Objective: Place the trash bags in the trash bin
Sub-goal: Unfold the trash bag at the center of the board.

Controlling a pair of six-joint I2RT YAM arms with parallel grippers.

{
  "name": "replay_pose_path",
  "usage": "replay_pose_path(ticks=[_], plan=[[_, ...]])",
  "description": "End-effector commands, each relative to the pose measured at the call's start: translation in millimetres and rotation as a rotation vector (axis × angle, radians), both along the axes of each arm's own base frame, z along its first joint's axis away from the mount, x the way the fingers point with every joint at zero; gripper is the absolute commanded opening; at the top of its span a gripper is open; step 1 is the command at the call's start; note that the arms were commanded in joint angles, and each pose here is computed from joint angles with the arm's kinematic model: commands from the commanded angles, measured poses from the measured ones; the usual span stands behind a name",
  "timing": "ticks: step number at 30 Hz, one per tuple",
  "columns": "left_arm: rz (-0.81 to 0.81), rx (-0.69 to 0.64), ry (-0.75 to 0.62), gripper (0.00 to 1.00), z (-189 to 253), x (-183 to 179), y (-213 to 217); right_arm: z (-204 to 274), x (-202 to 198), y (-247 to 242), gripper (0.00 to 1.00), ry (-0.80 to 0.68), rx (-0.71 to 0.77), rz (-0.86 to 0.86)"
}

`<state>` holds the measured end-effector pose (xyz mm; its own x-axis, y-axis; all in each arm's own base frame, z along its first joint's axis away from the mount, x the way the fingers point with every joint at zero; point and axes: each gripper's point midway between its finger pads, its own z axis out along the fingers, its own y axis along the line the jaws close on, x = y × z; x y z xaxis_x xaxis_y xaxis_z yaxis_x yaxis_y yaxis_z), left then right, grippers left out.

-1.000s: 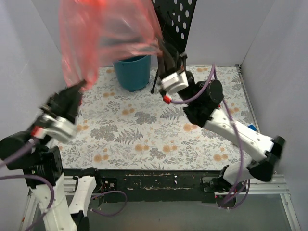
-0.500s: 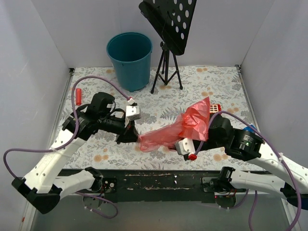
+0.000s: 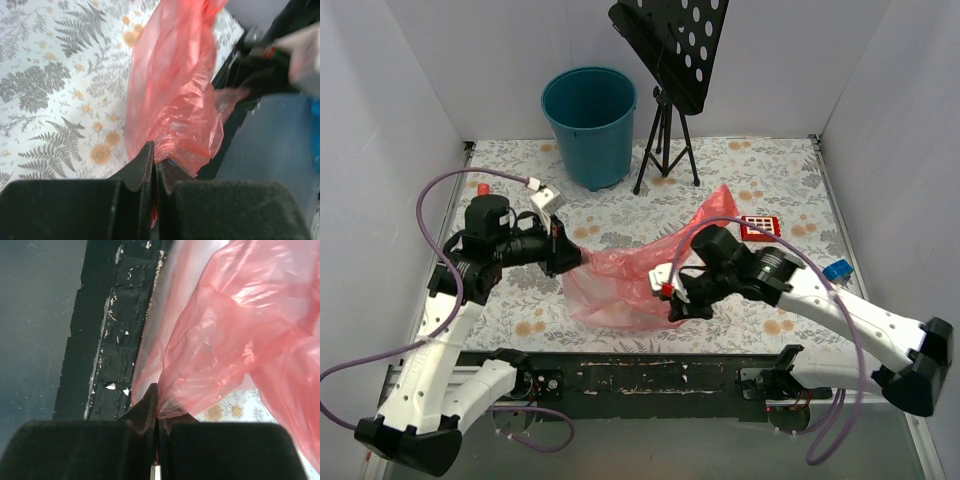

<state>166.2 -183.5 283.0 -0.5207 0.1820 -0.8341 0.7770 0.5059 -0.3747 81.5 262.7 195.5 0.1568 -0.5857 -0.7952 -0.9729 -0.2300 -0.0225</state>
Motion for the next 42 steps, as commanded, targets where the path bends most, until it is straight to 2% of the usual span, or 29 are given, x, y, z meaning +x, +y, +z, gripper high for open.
replay_pose_path(ticks=[1, 3, 5, 8, 10, 15, 17, 21, 25, 28, 30, 32, 34, 36, 37, 39, 40, 42], plan=[[-0.012, -0.187, 0.053, 0.00, 29.7, 29.7, -15.9, -18.2, -7.9, 21.7, 0.01, 0.217, -0.102, 0.040], [-0.049, -0.204, 0.073, 0.00, 31.6, 28.3, -20.3, -25.3, -17.4, 32.6, 0.01, 0.372, -0.126, 0.045], [-0.041, -0.205, 0.087, 0.00, 34.8, 27.1, -19.9, -19.4, -9.4, 47.9, 0.01, 0.374, -0.083, 0.028], [0.160, -0.112, 0.079, 0.00, 27.2, 44.0, 0.0, -1.8, 25.0, 68.6, 0.01, 0.252, -0.049, -0.034], [0.320, -0.007, 0.040, 0.00, 15.5, 55.4, 24.9, 32.5, 59.8, 85.8, 0.01, 0.176, 0.018, -0.102], [0.767, 0.291, -0.079, 0.00, -2.0, 88.7, 117.2, 83.2, 180.5, 98.6, 0.01, -0.140, 0.090, -0.599], [0.879, 0.351, -0.092, 0.00, -3.0, 94.7, 143.0, 91.9, 203.6, 101.7, 0.01, -0.197, 0.088, -0.672], [0.945, 0.307, -0.068, 0.00, -5.2, 93.4, 157.0, 72.4, 220.8, 113.2, 0.01, -0.210, 0.032, -0.692], [1.071, 0.349, -0.031, 0.00, -26.6, 88.4, 184.6, 43.7, 237.9, 124.6, 0.01, -0.212, -0.012, -0.705], [1.043, 0.370, -0.043, 0.00, -36.9, 95.4, 184.4, 49.0, 261.2, 148.9, 0.01, -0.270, 0.058, -0.686], [1.046, 0.419, -0.091, 0.00, -29.2, 119.6, 191.6, 70.1, 289.5, 174.7, 0.01, -0.369, 0.147, -0.673], [1.135, 0.457, -0.164, 0.00, 4.9, 155.0, 209.3, 107.5, 328.4, 198.7, 0.01, -0.517, 0.268, -0.709], [1.179, 0.446, -0.274, 0.00, 62.2, 194.3, 217.6, 178.3, 365.3, 213.3, 0.01, -0.693, 0.453, -0.778], [1.205, 0.357, -0.490, 0.00, 161.2, 222.3, 218.1, 281.3, 377.1, 209.9, 0.01, -0.913, 0.740, -0.830], [1.222, 0.314, -0.598, 0.00, 209.1, 230.2, 220.0, 326.3, 369.2, 203.5, 0.01, -1.035, 0.892, -0.826], [1.226, 0.213, -0.844, 0.00, 311.6, 233.7, 216.9, 404.9, 322.6, 183.2, 0.01, -1.267, 1.183, -0.718], [1.225, 0.140, -1.007, 0.00, 369.7, 216.5, 214.4, 433.7, 290.8, 174.6, 0.01, -1.378, 1.284, -0.617], [1.171, 0.014, -1.306, 0.00, 452.1, 170.6, 201.5, 477.3, 233.2, 155.0, 0.01, -1.563, 1.418, -0.490]])
